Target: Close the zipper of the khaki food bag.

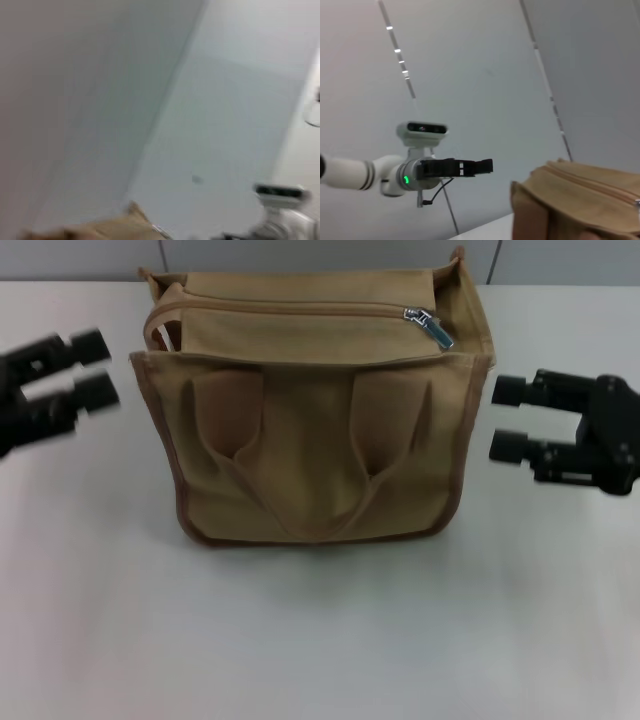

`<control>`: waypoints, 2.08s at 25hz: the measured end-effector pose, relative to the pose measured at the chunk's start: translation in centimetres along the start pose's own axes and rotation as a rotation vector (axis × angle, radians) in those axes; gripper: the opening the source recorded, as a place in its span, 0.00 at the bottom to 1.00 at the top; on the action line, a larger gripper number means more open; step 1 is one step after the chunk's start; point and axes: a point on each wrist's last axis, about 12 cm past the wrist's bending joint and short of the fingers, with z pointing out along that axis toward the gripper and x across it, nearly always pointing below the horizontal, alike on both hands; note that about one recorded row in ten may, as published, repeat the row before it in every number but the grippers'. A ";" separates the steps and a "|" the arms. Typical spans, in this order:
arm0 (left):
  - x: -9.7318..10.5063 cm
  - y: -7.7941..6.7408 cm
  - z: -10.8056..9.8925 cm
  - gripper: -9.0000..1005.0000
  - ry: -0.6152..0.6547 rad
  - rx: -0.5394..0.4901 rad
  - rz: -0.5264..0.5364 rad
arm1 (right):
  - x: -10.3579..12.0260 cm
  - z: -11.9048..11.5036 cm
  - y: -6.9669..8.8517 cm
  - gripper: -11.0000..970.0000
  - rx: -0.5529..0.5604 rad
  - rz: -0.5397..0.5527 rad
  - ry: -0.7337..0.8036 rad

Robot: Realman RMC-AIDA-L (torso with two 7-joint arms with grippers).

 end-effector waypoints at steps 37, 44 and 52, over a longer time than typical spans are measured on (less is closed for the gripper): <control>10.3 -2.6 7.7 0.79 0.311 0.211 -0.029 | 9.4 4.3 2.4 0.75 0.021 -0.092 0.104; 10.4 -2.6 7.3 0.79 0.288 0.186 -0.042 | 9.3 4.3 2.3 0.75 0.024 -0.095 0.107; 10.7 -2.5 6.9 0.78 0.289 0.151 -0.032 | 9.4 4.4 2.0 0.75 0.036 -0.100 0.119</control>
